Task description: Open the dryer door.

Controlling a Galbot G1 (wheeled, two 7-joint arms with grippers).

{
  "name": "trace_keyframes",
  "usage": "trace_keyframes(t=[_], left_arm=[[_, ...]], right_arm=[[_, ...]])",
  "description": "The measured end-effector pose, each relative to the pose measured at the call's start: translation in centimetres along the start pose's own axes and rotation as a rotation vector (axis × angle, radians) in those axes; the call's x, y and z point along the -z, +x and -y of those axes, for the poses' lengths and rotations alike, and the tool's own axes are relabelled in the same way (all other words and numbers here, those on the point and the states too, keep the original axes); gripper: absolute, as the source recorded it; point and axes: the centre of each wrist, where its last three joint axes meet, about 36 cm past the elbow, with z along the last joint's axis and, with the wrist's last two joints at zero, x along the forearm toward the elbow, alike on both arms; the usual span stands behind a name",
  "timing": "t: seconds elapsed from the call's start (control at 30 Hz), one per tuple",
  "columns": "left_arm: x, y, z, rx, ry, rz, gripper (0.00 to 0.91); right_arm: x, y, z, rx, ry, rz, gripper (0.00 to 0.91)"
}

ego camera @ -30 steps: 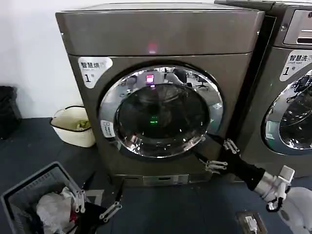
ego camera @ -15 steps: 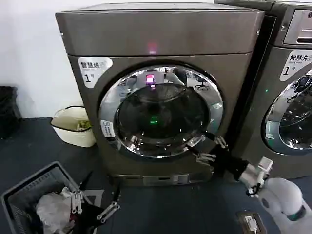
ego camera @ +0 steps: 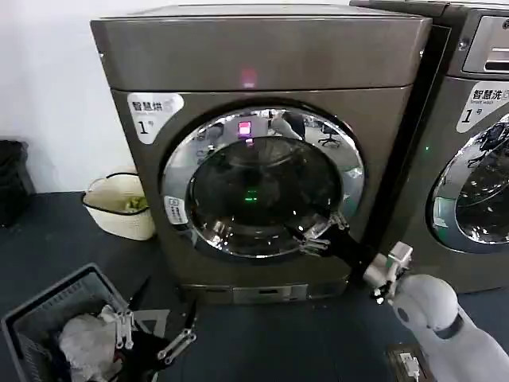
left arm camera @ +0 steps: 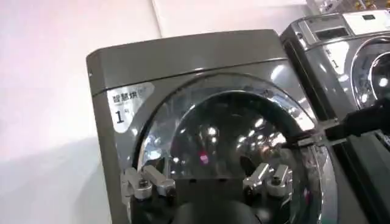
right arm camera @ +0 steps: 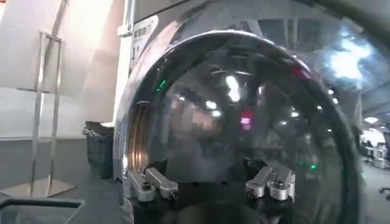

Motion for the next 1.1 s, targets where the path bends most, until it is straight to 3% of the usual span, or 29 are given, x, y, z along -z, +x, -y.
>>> trace_keyframes(t=[1.1], left_arm=[[0.1,0.0,0.1,-0.001,-0.009,-0.003,0.907]], right_arm=[[-0.6,-7.1,-1.6,0.113,-0.020,0.001,0.907]])
